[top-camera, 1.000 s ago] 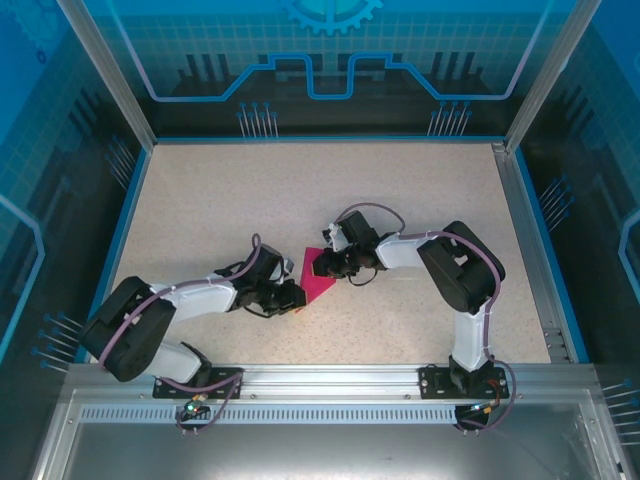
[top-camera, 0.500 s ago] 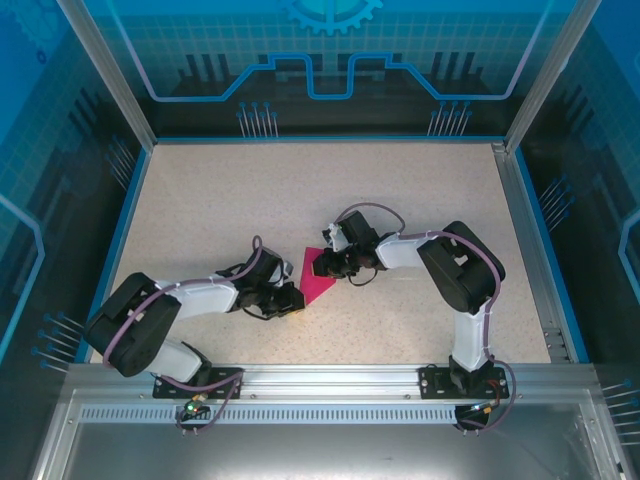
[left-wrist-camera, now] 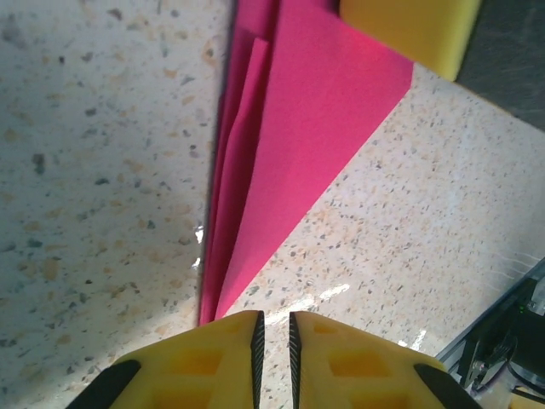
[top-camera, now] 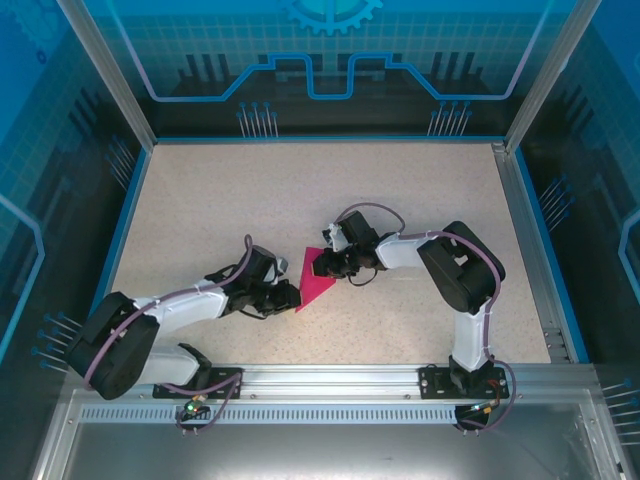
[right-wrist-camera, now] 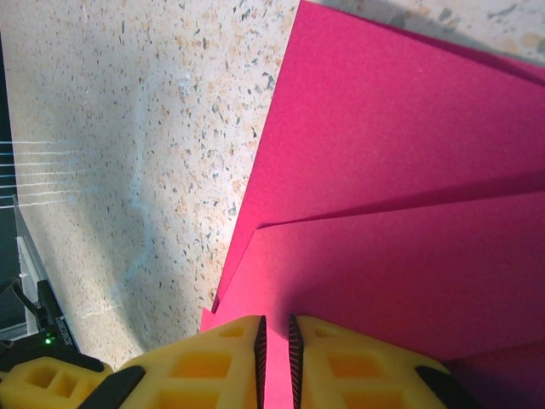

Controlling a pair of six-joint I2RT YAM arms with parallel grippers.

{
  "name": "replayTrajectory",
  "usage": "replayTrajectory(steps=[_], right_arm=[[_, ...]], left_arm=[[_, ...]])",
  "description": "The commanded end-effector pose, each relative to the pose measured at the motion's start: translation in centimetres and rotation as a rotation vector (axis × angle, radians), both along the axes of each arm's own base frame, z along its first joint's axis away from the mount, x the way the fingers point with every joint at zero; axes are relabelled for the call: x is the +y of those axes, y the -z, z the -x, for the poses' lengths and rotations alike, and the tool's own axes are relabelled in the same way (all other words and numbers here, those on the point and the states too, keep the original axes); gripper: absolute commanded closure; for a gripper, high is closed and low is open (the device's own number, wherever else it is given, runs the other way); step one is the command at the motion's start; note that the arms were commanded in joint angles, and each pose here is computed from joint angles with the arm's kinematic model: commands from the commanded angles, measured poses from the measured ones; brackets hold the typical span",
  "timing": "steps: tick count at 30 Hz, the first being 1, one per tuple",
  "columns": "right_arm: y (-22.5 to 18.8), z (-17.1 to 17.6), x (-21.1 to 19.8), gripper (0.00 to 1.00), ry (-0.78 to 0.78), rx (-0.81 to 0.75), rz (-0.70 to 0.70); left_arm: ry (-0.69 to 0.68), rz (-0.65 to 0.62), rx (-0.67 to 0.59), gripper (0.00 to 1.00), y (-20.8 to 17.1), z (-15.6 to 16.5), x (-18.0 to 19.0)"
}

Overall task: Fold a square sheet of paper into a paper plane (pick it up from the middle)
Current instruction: Fourth fold the wing at the center of the table.

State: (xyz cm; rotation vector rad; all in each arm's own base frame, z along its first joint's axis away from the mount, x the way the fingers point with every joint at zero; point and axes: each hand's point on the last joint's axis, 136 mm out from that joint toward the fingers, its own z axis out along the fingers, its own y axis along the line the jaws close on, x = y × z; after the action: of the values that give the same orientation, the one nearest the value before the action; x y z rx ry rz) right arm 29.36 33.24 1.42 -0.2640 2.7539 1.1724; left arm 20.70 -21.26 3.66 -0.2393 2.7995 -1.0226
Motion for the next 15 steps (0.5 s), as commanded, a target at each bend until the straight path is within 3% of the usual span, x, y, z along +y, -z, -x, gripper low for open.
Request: replayTrajectory(steps=[1,7,15], right_arm=[[6.2,3.0,-3.7,0.82,0.021,0.114,0.216],[5.9,2.8,-3.7,0.82,0.024,0.106,0.217],[6.2,2.8,-3.8,0.82,0.029,0.112,0.222]], left_arm=[[0.017,0.016,-0.006,0.80,-0.9,-0.7,-0.5],[0.023,-0.006,0.024,0.81,0.9,-1.1,-0.8],[-0.012,-0.113,0.130,0.85,5.0,1.1,1.5]])
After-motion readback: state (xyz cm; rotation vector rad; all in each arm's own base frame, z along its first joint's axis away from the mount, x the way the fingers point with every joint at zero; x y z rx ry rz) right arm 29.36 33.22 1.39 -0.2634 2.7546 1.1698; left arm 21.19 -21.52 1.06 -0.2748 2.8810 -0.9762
